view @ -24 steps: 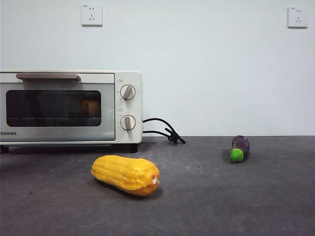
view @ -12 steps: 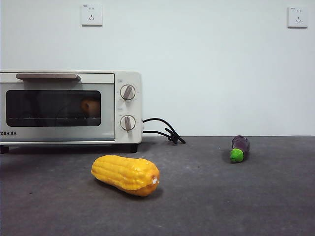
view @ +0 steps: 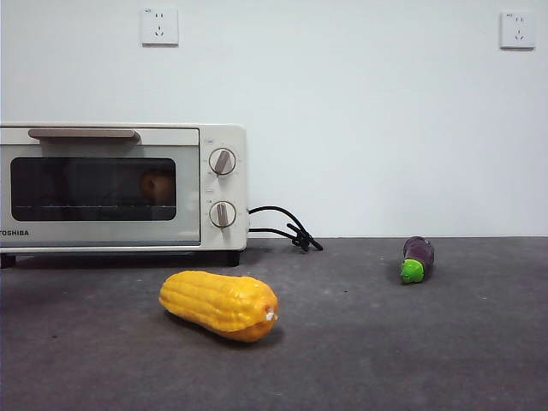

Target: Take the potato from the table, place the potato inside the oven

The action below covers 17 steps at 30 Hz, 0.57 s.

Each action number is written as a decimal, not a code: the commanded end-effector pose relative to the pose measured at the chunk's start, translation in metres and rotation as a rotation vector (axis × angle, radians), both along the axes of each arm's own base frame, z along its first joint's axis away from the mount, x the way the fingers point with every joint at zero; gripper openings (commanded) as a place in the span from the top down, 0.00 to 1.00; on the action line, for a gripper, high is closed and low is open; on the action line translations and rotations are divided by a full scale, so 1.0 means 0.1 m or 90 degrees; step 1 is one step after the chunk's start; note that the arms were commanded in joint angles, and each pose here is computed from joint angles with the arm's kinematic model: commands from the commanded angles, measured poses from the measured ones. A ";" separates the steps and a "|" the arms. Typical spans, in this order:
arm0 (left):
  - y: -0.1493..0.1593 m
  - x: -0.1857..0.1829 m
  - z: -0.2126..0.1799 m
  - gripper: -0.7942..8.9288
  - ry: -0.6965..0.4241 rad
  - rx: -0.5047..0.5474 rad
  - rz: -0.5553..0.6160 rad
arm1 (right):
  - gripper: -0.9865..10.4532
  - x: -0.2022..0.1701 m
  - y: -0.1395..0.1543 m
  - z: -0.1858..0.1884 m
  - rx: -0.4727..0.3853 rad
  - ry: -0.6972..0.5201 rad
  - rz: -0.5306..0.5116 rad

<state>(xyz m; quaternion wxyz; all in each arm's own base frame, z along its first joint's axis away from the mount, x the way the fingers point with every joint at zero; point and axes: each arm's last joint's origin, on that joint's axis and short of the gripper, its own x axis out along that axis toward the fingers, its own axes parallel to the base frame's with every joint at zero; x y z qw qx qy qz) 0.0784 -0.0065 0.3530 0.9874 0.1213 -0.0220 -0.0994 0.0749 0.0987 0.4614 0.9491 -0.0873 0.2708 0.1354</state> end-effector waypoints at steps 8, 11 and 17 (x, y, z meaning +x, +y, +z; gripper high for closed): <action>0.05 0.00 -1.17 0.92 0.094 -0.127 0.111 | 0.91 0.00 0.00 -0.03 -0.012 0.008 -0.006; 0.06 0.01 -1.38 0.92 0.121 -0.125 0.118 | 0.91 0.00 0.00 -0.03 -0.012 0.008 -0.006; 0.05 0.04 -1.70 0.92 0.168 -0.121 0.121 | 0.91 0.00 0.00 -0.03 -0.012 0.008 -0.006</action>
